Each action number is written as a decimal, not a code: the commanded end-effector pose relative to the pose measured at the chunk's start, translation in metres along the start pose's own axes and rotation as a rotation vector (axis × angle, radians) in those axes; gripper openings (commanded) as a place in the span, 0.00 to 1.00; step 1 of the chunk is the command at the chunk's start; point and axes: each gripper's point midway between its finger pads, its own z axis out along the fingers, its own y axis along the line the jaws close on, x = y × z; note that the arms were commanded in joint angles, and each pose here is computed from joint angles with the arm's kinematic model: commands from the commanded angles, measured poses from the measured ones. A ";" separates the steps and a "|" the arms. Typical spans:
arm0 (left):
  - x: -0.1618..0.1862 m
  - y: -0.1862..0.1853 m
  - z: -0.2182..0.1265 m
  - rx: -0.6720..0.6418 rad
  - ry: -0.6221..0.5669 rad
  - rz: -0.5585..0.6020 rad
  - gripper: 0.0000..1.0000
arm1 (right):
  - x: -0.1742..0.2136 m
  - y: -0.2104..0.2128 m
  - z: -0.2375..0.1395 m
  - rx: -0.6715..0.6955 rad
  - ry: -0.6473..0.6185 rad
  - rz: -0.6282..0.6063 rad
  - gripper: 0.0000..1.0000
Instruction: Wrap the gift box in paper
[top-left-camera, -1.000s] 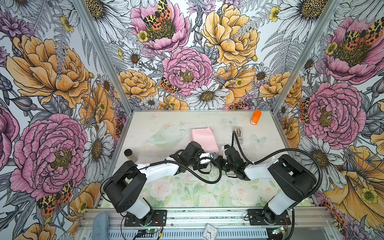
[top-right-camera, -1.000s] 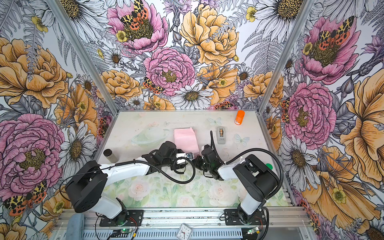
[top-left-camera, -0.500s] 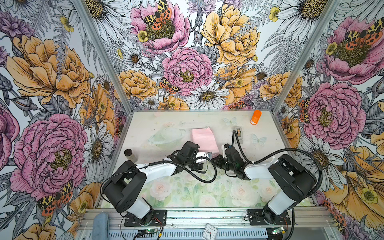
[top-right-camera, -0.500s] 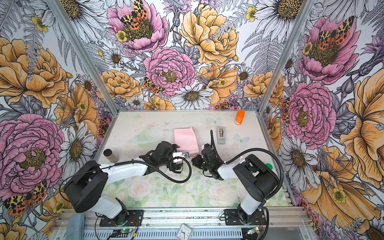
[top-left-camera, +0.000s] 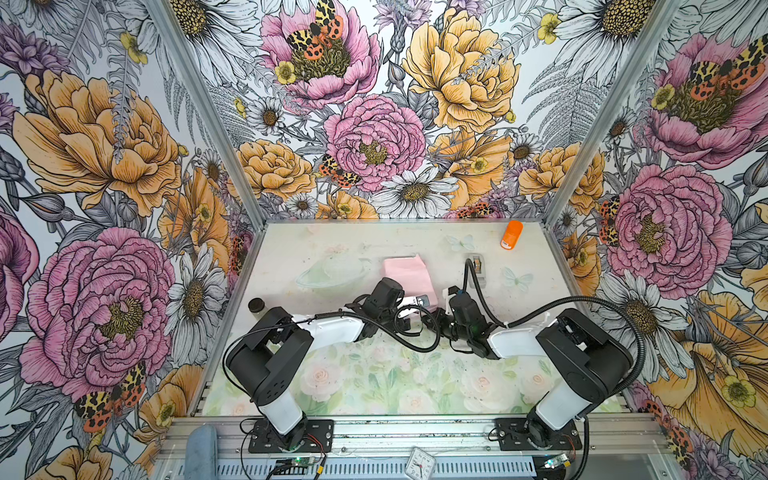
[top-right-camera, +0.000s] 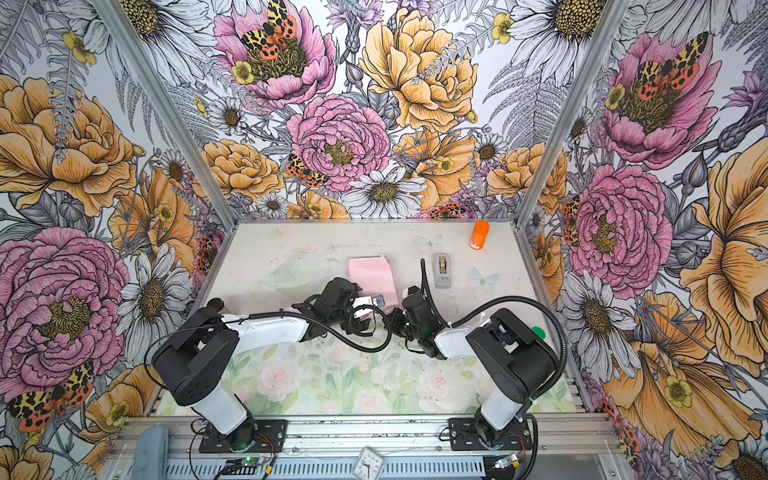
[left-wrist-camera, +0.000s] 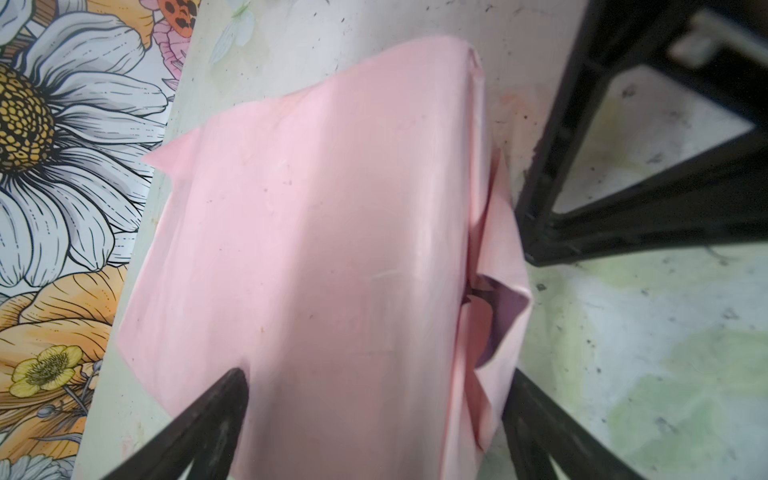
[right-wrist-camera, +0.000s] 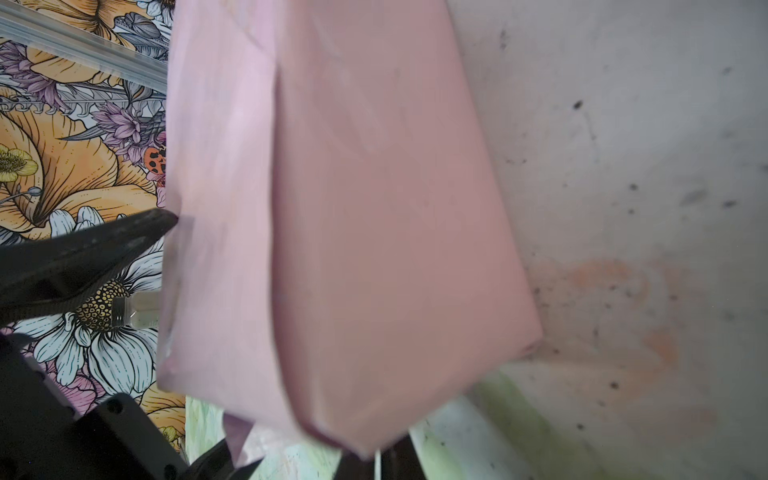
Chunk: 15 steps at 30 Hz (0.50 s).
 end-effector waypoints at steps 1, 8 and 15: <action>0.003 0.008 0.005 -0.026 0.018 -0.083 0.89 | -0.011 0.007 -0.001 -0.014 -0.040 -0.015 0.08; 0.006 0.012 0.006 -0.049 0.040 -0.125 0.83 | -0.015 0.007 -0.015 -0.031 -0.072 -0.019 0.16; 0.008 0.013 0.005 -0.063 0.077 -0.163 0.80 | -0.039 0.001 -0.060 0.057 -0.156 -0.101 0.37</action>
